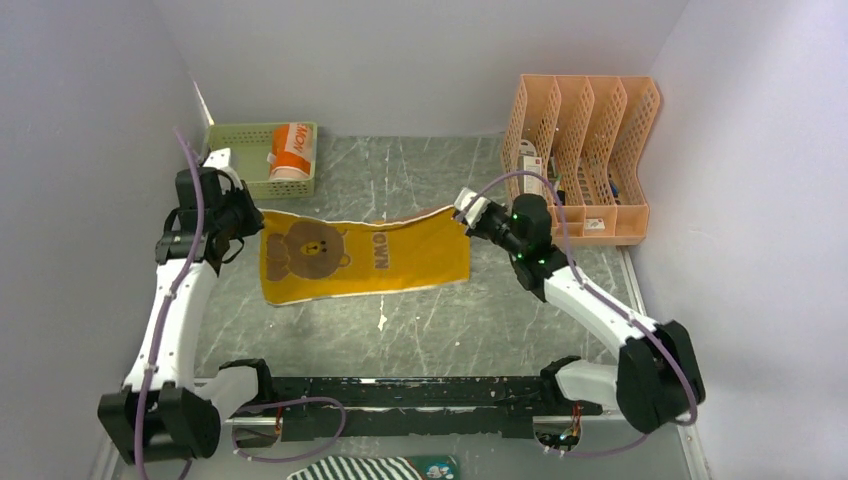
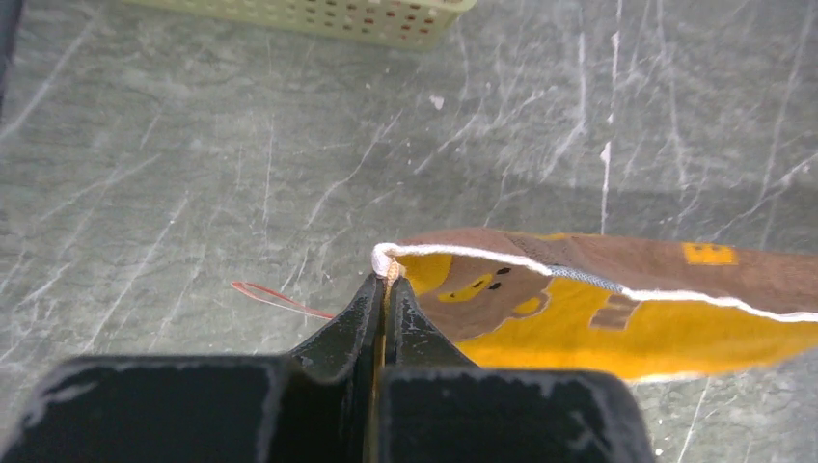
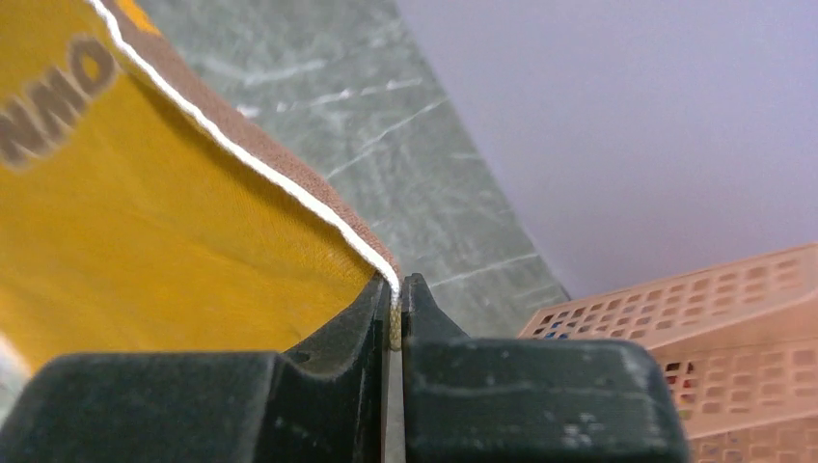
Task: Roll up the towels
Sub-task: Flatten out the towel at the center of the board.
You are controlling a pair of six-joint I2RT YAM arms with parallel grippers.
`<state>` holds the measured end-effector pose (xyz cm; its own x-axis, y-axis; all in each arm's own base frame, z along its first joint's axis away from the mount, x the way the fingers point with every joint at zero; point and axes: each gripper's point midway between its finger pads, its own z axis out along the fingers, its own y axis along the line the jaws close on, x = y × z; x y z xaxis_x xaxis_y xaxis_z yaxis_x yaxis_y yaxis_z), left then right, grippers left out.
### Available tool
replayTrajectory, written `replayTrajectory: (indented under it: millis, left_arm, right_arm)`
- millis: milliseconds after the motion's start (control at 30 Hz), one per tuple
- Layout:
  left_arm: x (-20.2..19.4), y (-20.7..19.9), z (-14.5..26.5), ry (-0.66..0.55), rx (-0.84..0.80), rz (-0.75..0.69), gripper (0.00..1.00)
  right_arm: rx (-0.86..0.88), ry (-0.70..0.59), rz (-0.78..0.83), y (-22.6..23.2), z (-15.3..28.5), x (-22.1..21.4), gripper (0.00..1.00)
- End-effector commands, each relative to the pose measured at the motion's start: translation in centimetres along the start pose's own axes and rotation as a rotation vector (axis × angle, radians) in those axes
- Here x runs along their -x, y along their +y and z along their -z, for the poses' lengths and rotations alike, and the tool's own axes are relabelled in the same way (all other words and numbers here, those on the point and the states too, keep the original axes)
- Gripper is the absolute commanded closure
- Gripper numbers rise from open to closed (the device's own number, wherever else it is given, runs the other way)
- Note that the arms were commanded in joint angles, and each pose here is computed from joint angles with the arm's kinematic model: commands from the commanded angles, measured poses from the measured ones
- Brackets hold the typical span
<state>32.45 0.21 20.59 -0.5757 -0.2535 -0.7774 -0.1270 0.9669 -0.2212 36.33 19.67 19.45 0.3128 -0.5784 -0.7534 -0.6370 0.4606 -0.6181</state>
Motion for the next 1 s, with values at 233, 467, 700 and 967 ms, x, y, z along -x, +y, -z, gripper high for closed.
replayTrajectory:
  millis: [233,467,700,967]
  left_arm:
    - [2.3,-0.2,8.2,-0.227,0.014,0.045,0.93]
    - [0.0,-0.8,9.2,-0.203,-0.037,0.044,0.93]
    - [-0.6,-1.1,2.6,-0.104,-0.084,0.028,0.93]
    - [-0.4,-0.2,-6.3,0.035,-0.155,0.073,0.93]
  right_arm:
    - [-0.140,-0.132,-0.293,-3.2,6.5,7.1,1.00]
    - [-0.117,-0.181,-0.357,-1.2,9.5,8.0,1.00]
    - [-0.111,-0.092,-0.519,-0.2,5.6,4.5,1.00]
    - [-0.059,0.091,-0.675,1.9,-2.3,-4.1,1.00]
